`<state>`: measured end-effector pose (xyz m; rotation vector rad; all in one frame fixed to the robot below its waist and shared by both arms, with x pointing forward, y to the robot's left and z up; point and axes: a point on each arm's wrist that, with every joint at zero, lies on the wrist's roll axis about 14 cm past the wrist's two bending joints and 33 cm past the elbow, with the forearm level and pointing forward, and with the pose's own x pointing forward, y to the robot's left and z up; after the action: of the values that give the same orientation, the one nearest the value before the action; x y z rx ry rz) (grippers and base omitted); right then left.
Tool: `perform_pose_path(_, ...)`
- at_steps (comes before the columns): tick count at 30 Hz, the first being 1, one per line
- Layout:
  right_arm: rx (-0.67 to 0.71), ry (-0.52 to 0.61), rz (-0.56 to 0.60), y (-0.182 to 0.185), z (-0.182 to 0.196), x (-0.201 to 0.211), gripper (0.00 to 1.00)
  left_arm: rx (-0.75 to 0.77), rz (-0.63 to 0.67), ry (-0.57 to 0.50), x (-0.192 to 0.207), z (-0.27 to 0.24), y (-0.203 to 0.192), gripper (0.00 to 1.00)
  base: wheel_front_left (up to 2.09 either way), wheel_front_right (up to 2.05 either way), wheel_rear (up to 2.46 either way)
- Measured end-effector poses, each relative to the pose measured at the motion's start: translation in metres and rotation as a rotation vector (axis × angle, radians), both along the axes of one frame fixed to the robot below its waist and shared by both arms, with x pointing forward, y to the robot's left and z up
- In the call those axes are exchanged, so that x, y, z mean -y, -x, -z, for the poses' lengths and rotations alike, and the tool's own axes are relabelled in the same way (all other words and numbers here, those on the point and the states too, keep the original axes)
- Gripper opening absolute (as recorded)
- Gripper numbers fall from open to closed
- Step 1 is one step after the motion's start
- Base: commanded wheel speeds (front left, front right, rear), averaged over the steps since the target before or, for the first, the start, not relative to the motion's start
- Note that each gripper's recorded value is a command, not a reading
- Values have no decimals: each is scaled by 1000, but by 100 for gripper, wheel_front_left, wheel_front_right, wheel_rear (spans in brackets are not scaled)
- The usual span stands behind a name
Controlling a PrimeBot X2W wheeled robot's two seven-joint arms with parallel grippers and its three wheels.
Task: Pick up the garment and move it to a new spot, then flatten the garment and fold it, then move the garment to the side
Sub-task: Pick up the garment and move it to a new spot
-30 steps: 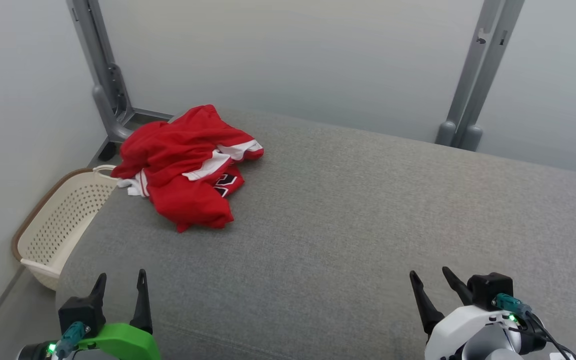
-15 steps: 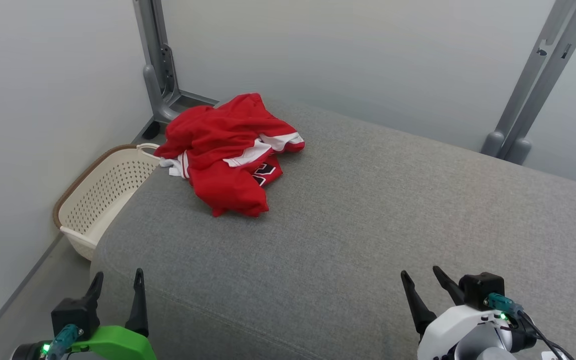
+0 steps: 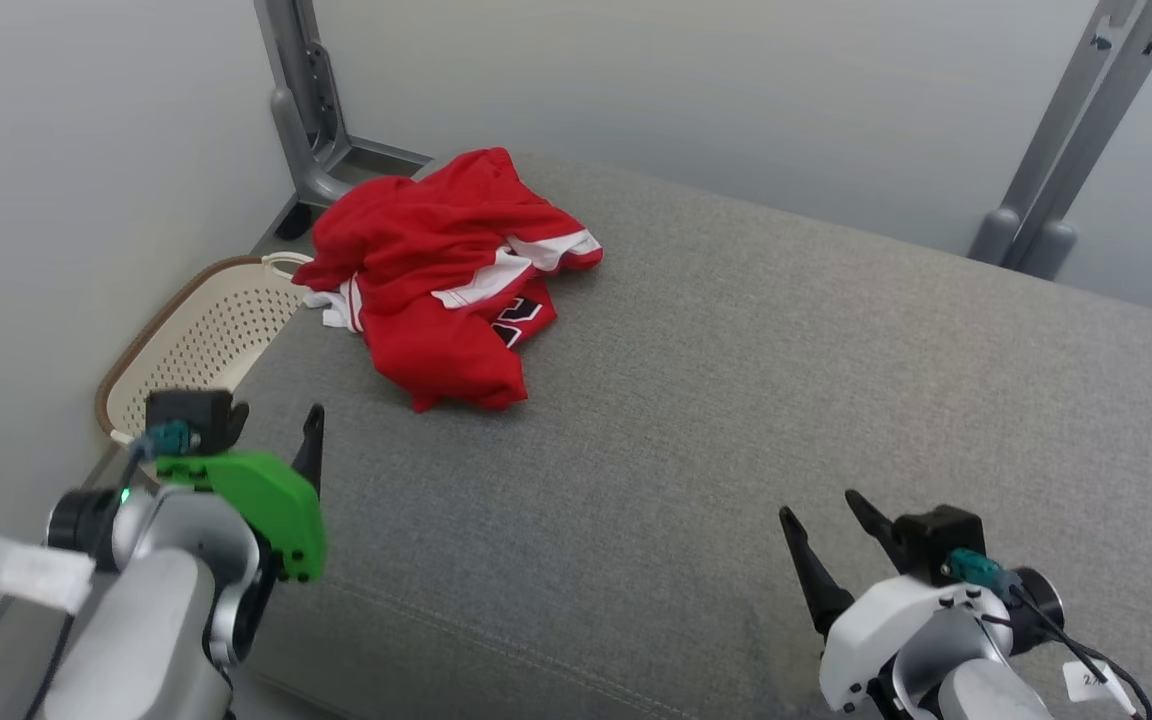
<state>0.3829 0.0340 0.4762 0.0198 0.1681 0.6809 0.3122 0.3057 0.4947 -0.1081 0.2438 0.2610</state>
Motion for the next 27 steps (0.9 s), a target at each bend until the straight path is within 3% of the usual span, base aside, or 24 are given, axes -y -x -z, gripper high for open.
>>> perform_pose_path(11, 45, 49, 5, -35, -14, 1, 100, -130, 185, -85, 6, -44, -126, 100, 0, 0, 0)
perform_pose_path(20, -28, 61, 37, -59, 18, 14, 100, -364, 237, -186, 4, -13, -207, 100, 0, 0, 0)
perform_pose_path(27, -100, 88, 86, -67, 51, 33, 100, -497, 276, -180, 15, 28, -235, 100, 0, 0, 0)
